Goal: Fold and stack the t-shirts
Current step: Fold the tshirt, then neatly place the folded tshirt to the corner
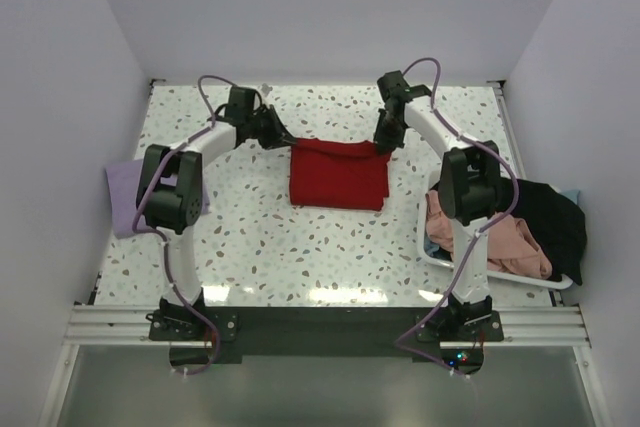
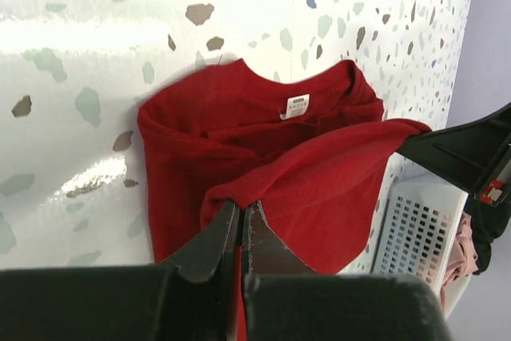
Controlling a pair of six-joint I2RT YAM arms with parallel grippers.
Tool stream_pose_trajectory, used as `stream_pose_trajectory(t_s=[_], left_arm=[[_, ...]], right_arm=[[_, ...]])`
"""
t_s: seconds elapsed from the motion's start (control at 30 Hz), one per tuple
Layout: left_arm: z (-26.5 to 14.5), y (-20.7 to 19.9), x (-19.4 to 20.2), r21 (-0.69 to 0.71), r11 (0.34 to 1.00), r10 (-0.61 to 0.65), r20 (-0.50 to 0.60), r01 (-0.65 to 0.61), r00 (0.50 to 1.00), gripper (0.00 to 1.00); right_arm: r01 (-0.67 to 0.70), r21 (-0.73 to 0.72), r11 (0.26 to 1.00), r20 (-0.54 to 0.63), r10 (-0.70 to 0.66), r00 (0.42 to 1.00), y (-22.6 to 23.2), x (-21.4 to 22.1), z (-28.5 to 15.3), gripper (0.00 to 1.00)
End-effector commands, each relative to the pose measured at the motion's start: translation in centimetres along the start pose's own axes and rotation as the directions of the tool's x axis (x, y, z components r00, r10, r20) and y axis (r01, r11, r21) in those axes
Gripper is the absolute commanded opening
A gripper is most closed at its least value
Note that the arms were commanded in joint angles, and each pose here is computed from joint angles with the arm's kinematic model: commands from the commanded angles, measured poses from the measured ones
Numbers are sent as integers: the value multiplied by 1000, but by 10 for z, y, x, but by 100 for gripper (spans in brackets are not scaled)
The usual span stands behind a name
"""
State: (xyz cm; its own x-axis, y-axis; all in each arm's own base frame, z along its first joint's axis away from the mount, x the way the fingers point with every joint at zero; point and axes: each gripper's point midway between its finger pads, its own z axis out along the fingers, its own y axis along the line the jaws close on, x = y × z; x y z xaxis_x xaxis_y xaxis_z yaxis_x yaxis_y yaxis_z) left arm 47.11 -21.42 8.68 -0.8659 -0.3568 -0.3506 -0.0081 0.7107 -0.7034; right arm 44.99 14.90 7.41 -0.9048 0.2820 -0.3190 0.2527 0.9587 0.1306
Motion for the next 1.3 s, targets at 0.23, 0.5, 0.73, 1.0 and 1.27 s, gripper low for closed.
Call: stream_pose_trajectory(t_s=[0.23, 0.5, 0.73, 1.0, 1.27], left_arm=[[-8, 5, -41, -50, 997, 64, 104, -59, 992, 66], [-25, 4, -27, -41, 990, 137, 108, -133, 985, 78], [-36, 11, 12, 20, 985, 171, 70, -173, 983, 79], [-30, 7, 48, 209, 955, 203, 63, -212, 977, 81], [-17, 17, 53, 243, 939, 229, 94, -246, 969, 81]], right_arm=[[15, -32, 999, 41, -14, 999, 3, -32, -4, 77], [41, -124, 991, 122, -26, 992, 14, -41, -38, 83], [69, -223, 972, 66, -55, 996, 22, 6, -50, 79], [85, -261, 962, -22, -94, 995, 27, 64, -34, 77], [85, -272, 958, -114, -120, 986, 27, 87, -4, 76]])
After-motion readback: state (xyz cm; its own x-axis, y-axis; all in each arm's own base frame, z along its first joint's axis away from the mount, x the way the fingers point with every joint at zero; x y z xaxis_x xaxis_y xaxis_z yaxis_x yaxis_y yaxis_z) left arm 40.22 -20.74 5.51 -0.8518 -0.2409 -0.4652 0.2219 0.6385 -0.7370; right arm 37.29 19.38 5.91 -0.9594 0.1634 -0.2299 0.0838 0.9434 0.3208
